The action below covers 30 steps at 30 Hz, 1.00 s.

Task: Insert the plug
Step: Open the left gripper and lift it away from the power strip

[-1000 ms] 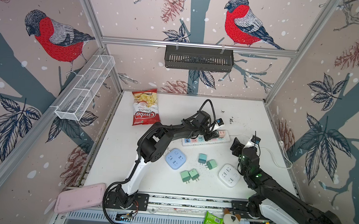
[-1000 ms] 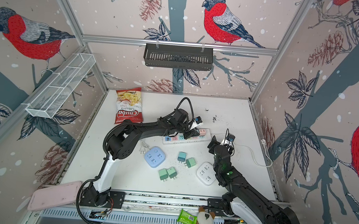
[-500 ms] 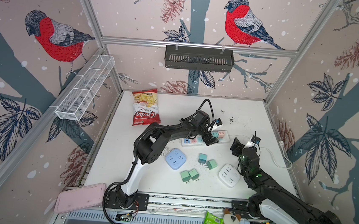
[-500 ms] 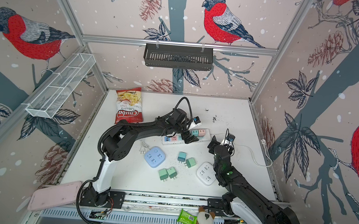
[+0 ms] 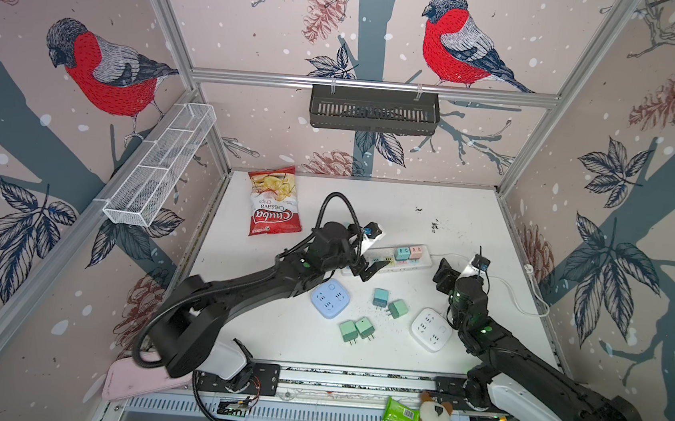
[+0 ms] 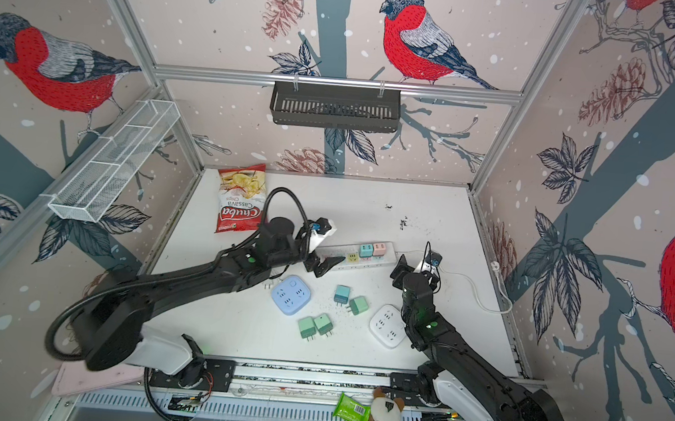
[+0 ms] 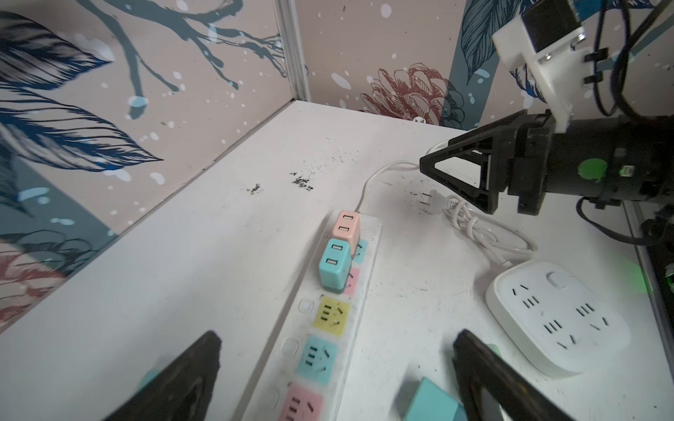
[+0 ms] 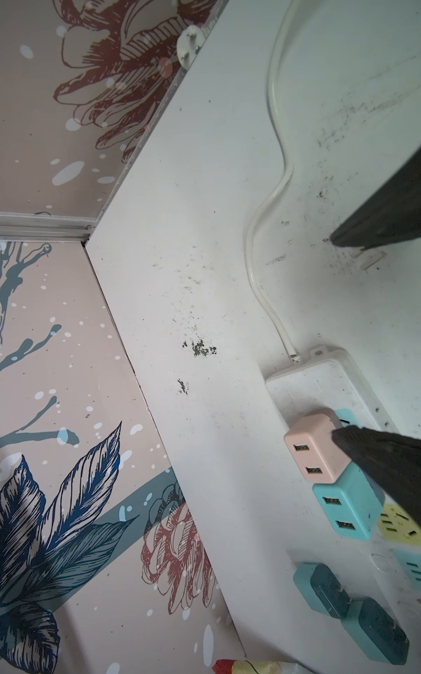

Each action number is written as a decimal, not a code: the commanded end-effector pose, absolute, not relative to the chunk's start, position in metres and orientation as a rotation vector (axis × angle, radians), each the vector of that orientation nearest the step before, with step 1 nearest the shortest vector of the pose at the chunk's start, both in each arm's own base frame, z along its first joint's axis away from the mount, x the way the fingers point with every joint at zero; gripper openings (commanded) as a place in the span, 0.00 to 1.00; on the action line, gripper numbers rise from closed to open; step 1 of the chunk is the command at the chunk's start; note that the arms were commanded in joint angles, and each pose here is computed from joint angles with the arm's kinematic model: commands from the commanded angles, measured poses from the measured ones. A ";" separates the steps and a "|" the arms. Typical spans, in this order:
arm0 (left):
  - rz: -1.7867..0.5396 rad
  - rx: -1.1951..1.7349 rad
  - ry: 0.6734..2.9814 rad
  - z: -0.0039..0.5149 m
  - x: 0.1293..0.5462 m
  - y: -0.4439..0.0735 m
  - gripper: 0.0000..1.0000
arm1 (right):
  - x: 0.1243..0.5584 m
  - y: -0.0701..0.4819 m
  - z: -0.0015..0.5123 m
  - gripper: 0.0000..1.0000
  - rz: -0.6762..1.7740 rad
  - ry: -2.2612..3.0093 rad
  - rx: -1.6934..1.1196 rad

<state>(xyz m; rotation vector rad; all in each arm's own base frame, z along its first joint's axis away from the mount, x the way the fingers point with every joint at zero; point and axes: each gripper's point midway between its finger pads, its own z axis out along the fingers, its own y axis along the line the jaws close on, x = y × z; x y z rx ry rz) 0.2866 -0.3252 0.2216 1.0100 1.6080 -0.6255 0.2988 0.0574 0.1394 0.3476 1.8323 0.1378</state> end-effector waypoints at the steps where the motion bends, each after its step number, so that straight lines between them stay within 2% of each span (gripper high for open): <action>1: -0.528 0.793 1.545 0.251 0.289 -0.284 0.99 | 0.301 0.058 0.144 0.77 0.149 1.815 0.351; 6: -0.453 0.570 1.529 0.247 0.269 -0.217 0.99 | 0.302 0.060 0.143 0.76 0.144 1.824 0.347; 11: -0.335 0.362 1.538 0.215 0.257 -0.157 0.99 | 0.304 0.063 0.142 0.76 0.136 1.835 0.338; 15: -0.265 0.060 1.510 0.195 0.255 -0.100 0.98 | 0.305 0.063 0.142 0.76 0.123 1.837 0.342; 22: -0.304 -0.123 1.416 0.179 0.243 -0.066 0.98 | 0.308 0.057 0.146 0.79 0.097 1.844 0.378; 30: -0.335 -0.113 1.382 0.182 0.237 -0.066 0.98 | 0.297 0.080 0.164 0.71 0.277 1.867 0.319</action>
